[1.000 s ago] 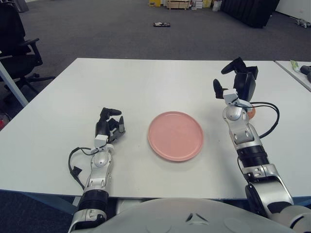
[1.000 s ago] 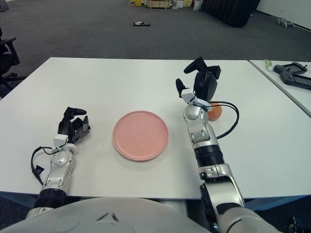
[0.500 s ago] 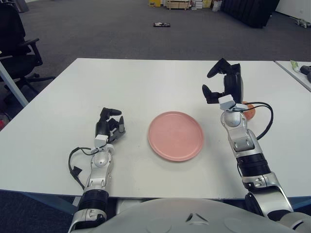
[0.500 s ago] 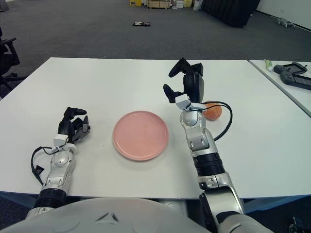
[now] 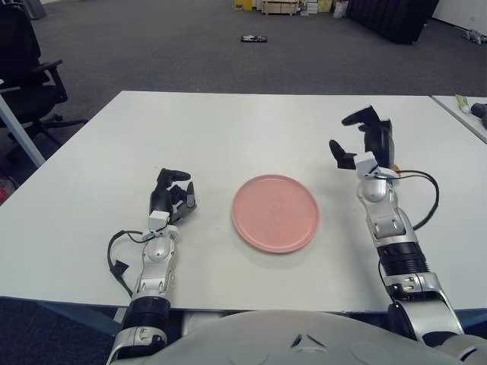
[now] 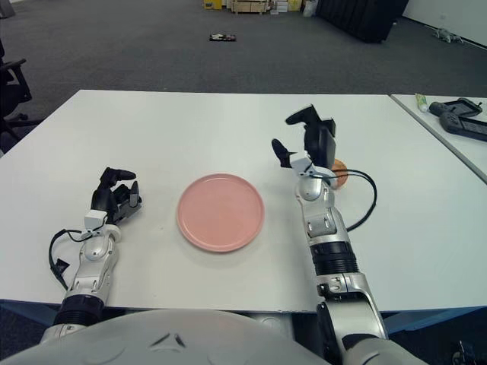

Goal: Put the apple into the plate.

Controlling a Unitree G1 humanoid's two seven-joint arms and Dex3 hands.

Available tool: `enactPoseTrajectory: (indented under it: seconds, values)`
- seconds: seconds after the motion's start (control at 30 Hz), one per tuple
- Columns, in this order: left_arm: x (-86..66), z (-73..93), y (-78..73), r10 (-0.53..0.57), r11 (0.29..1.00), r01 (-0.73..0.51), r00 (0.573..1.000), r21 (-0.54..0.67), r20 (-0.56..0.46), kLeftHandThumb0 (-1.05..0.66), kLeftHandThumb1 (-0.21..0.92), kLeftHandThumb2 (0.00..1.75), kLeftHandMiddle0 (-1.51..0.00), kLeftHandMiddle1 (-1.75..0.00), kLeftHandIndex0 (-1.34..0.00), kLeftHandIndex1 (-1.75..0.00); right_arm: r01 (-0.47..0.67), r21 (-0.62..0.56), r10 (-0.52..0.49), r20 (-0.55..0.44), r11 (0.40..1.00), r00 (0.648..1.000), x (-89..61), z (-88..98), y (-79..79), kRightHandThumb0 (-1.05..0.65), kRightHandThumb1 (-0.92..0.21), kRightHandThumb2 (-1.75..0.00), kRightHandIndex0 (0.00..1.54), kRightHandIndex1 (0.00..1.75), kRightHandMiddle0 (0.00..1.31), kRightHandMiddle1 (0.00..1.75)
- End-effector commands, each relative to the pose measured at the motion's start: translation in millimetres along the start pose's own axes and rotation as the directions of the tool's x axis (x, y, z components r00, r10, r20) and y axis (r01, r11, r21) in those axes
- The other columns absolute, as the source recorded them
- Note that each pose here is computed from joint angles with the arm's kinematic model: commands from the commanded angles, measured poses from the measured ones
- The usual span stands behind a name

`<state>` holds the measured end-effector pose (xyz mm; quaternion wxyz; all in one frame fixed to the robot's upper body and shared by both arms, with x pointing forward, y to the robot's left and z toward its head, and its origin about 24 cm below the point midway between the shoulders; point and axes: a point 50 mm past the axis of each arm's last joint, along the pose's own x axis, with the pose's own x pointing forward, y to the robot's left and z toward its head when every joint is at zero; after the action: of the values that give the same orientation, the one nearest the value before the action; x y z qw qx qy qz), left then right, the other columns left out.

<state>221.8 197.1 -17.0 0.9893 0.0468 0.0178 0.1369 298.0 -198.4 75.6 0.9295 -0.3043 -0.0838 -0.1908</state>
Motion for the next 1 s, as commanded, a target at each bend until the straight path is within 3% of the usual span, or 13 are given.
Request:
enactPoseTrajectory:
  seconds: [0.0, 0.1, 0.23, 0.5, 0.97]
  values:
    - [-6.6, -13.3, 0.7, 0.0, 1.0, 0.001, 0.997, 0.01, -0.074, -0.39, 0.62, 0.94, -0.8, -1.75, -0.38, -1.75, 0.05, -0.051, -0.055, -0.085, 0.997, 0.995, -0.3, -17.0, -0.1, -0.7, -0.48, -0.84, 0.01, 0.37, 0.01, 0.44]
    - [-6.3, -13.7, 0.5, -0.002, 1.0, 0.003, 0.997, 0.009, -0.076, -0.39, 0.62, 0.94, -0.8, -1.75, -0.38, -1.75, 0.083, -0.089, -0.096, -0.154, 0.993, 0.983, -1.8, -30.2, 1.8, -0.83, -0.54, -0.72, 0.0, 0.12, 0.0, 0.14]
    - [-6.0, -14.1, 0.7, -0.003, 1.0, 0.004, 0.997, 0.006, -0.077, -0.39, 0.63, 0.94, -0.8, -1.75, -0.38, -1.75, 0.102, -0.12, -0.127, -0.223, 0.987, 0.966, -3.6, -44.6, 2.9, -0.94, -0.63, -0.53, 0.0, 0.02, 0.0, 0.03]
    - [-5.7, -13.1, 1.0, -0.003, 1.0, 0.004, 0.997, 0.012, -0.075, -0.39, 0.63, 0.93, -0.82, -1.75, -0.38, -1.75, 0.136, -0.13, -0.172, -0.323, 0.982, 0.931, -6.1, -61.5, 5.8, -1.03, -0.72, -0.29, 0.0, 0.0, 0.0, 0.0]
    - [-6.0, -12.2, 1.5, -0.005, 1.0, 0.006, 0.997, 0.015, -0.078, -0.39, 0.63, 0.93, -0.82, -1.75, -0.38, -1.75, 0.173, -0.181, -0.233, -0.394, 0.968, 0.889, -13.3, -82.1, 7.7, -1.03, -0.74, -0.23, 0.0, 0.0, 0.0, 0.0]
